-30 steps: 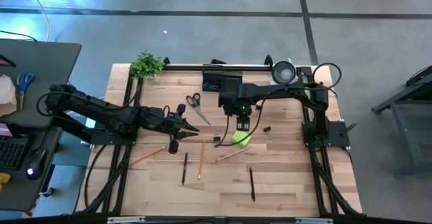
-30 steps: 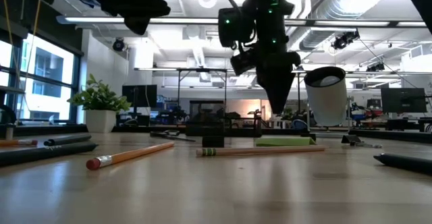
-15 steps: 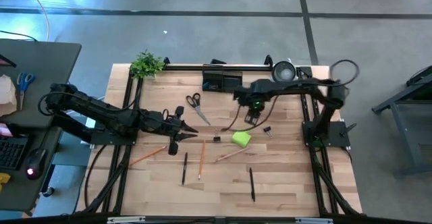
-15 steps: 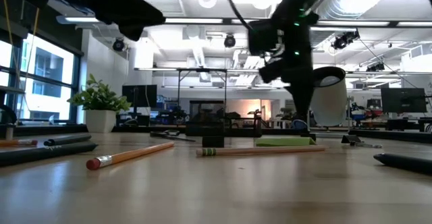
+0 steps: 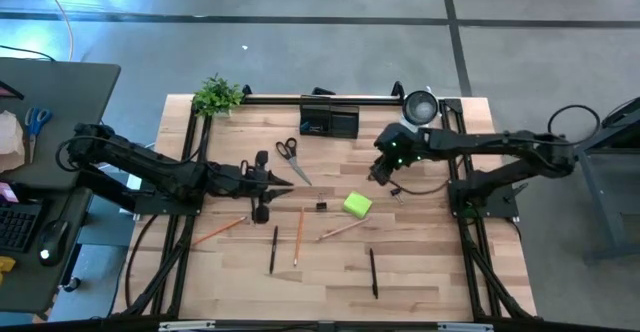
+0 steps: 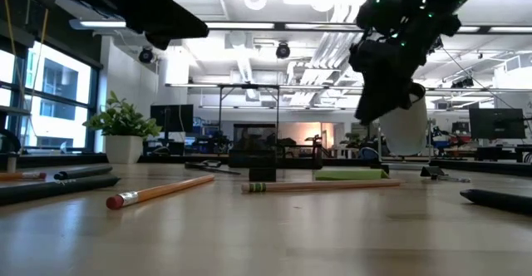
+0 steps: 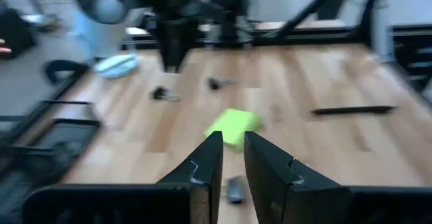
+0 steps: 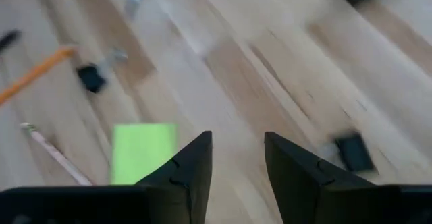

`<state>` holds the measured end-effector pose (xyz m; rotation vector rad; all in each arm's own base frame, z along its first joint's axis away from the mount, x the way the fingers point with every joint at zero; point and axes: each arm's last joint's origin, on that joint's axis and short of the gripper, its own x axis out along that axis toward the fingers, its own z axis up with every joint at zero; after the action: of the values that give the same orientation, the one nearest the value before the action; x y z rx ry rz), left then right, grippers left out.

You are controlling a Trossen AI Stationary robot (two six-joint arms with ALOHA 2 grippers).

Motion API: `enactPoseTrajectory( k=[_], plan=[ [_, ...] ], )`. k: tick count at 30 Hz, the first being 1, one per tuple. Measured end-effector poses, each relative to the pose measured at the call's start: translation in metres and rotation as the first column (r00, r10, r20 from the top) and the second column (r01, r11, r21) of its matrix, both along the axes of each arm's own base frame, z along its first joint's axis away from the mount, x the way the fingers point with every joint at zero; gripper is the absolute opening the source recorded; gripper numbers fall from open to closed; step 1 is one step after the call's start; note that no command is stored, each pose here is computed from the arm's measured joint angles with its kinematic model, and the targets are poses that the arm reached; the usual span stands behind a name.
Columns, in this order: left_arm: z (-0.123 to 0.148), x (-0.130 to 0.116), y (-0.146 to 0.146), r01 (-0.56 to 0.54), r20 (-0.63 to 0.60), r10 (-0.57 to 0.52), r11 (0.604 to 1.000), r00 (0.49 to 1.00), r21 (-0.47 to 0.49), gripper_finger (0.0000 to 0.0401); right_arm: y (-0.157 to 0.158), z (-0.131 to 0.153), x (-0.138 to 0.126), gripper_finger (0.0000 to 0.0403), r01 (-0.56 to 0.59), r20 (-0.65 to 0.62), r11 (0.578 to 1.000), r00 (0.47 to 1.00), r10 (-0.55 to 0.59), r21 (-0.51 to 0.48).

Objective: Pick and place office supplies into organizer
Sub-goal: Put the black scissors into the black desk organizer

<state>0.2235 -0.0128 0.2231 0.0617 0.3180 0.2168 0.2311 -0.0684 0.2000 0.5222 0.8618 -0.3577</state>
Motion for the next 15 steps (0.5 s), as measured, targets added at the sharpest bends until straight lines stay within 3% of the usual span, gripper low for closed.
enactPoseTrajectory(
  k=[6,10,15],
  plan=[
    [0.013,0.002,0.0,-0.058,-0.132,0.052,0.997,0.99,-0.042,0.0053,0.008,-0.007,0.01,0.013,-0.047,0.128,0.995,0.99,0.059,-0.092],
    [0.02,-0.003,0.005,-0.254,-0.222,0.235,0.966,0.946,-0.058,0.0053,0.013,-0.007,0.017,0.013,-0.087,0.15,0.98,0.982,0.115,-0.179],
    [0.025,-0.004,0.029,-0.439,-0.269,0.407,0.896,0.873,-0.068,0.0053,0.011,-0.006,0.026,0.013,-0.11,0.172,0.94,0.97,0.173,-0.323]
  ],
)
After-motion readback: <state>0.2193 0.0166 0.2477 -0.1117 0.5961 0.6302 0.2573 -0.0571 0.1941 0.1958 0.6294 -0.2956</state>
